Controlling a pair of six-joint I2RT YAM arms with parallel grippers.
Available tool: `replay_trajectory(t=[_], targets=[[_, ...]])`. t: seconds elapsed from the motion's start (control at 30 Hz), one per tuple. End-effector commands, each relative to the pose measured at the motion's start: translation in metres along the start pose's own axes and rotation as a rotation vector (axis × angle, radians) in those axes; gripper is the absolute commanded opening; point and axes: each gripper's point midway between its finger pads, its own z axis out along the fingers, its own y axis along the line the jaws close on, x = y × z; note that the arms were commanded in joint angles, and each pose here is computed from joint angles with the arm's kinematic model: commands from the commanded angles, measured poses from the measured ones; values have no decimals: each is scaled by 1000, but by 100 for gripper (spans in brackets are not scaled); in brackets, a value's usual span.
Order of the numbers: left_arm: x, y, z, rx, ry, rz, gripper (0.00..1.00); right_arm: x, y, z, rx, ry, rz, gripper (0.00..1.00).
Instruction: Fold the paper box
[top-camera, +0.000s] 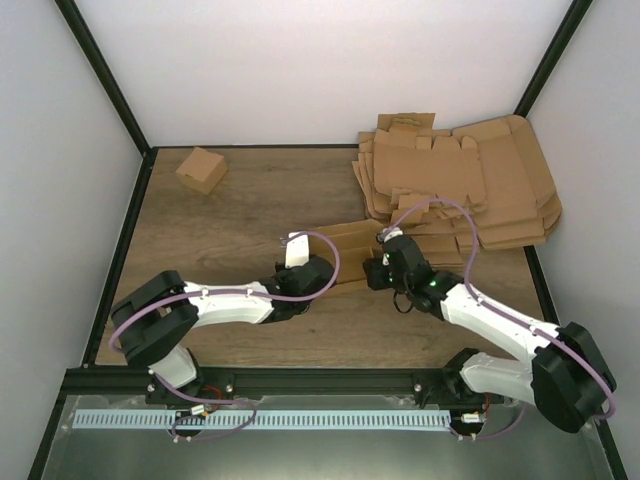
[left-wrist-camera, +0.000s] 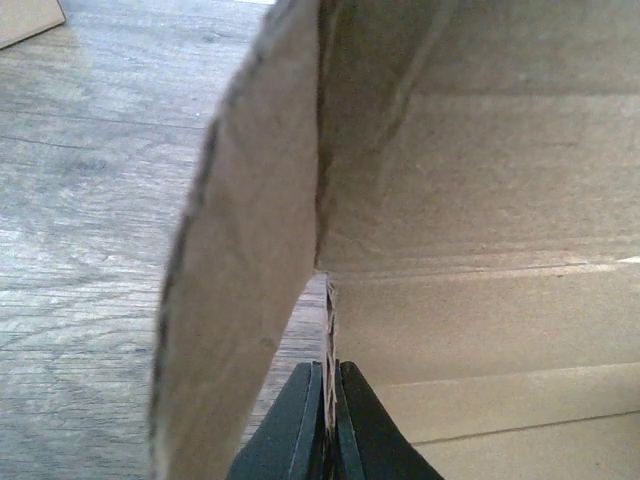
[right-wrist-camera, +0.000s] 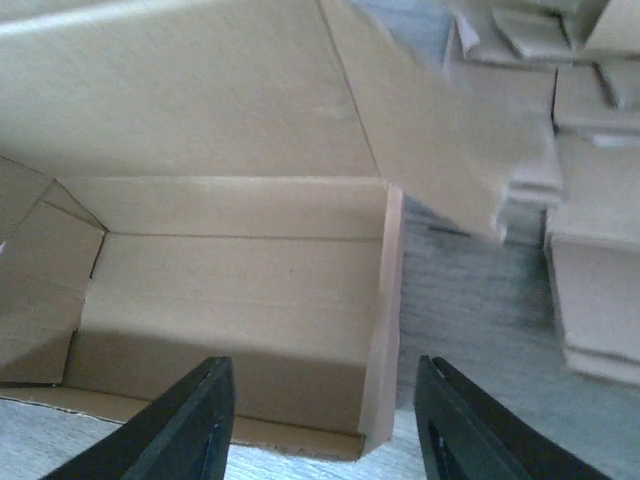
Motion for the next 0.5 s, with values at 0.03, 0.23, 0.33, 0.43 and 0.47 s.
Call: replay_trajectory(t=[0.03,0.23,0.33,0.43,0.47], targets=[[9,-4,0,-23,19,89,4,-39,6,-20,-2,-58,6,58],[8,-6,0,-24,19,94,4,-61,11,-41,-103,-98,-18,80],[7,-5,-1,-26,18,95,4,-73,4,-47,-135,-103,-30,82],[7,-5,-1,-25,19,95,4,-80,1,-45,-170,-84,-21,82],[8,-5,-1,-24,21,96,4,-82,-1,-44,-169,-83,-12,82]])
